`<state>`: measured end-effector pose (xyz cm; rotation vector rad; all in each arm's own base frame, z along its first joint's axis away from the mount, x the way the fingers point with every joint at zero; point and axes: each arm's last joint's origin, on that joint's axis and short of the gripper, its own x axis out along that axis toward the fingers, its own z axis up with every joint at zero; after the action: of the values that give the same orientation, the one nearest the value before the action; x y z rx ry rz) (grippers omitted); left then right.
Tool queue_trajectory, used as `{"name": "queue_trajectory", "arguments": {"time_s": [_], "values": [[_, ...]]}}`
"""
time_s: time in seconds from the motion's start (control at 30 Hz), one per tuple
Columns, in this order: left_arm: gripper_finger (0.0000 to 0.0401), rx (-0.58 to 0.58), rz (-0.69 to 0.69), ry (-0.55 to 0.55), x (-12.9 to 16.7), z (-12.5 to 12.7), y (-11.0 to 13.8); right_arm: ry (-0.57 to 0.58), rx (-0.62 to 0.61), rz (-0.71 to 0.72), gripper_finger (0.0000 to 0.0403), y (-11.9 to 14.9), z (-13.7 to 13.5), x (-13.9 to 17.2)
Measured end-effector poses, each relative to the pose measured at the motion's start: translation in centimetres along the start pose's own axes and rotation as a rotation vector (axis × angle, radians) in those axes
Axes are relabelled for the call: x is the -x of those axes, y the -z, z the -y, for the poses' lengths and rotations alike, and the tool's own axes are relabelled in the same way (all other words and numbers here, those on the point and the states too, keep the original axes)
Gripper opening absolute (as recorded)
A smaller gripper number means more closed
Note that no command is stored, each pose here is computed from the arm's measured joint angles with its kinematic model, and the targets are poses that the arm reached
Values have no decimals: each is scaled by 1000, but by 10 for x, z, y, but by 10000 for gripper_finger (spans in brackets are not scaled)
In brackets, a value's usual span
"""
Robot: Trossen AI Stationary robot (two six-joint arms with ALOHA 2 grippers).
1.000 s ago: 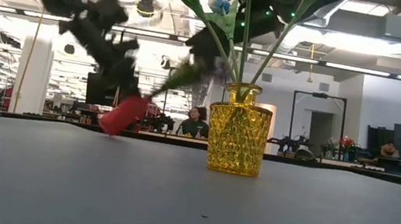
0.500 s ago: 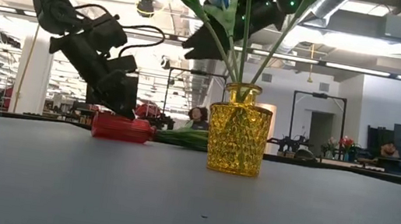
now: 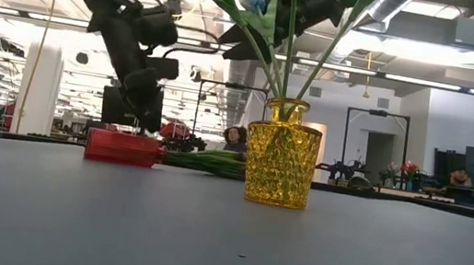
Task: Sort flowers into vase by color
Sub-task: Adjust the red vase
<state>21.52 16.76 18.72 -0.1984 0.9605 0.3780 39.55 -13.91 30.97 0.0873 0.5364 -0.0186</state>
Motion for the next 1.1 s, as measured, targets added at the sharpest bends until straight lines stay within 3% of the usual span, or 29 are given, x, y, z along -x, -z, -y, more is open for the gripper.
{"name": "queue_trajectory", "arguments": {"time_s": [0.23, 0.67, 0.8, 0.97, 1.1], "values": [[294, -21, -24, -10, -2, 6, -3, 4, 0, 8, 306, -4, -1, 10], [294, 45, -237, -37, -50, 9, 15, 9, 24, 78, 306, -21, -11, 43], [274, 26, -230, -60, -48, 14, 13, 11, 25, 96, 306, -25, -13, 51], [214, 11, -219, -78, -47, 16, 12, 10, 18, 86, 306, -26, -16, 58], [214, 12, -164, -73, -48, 15, 7, 7, -13, 69, 306, -24, -16, 60]]}}
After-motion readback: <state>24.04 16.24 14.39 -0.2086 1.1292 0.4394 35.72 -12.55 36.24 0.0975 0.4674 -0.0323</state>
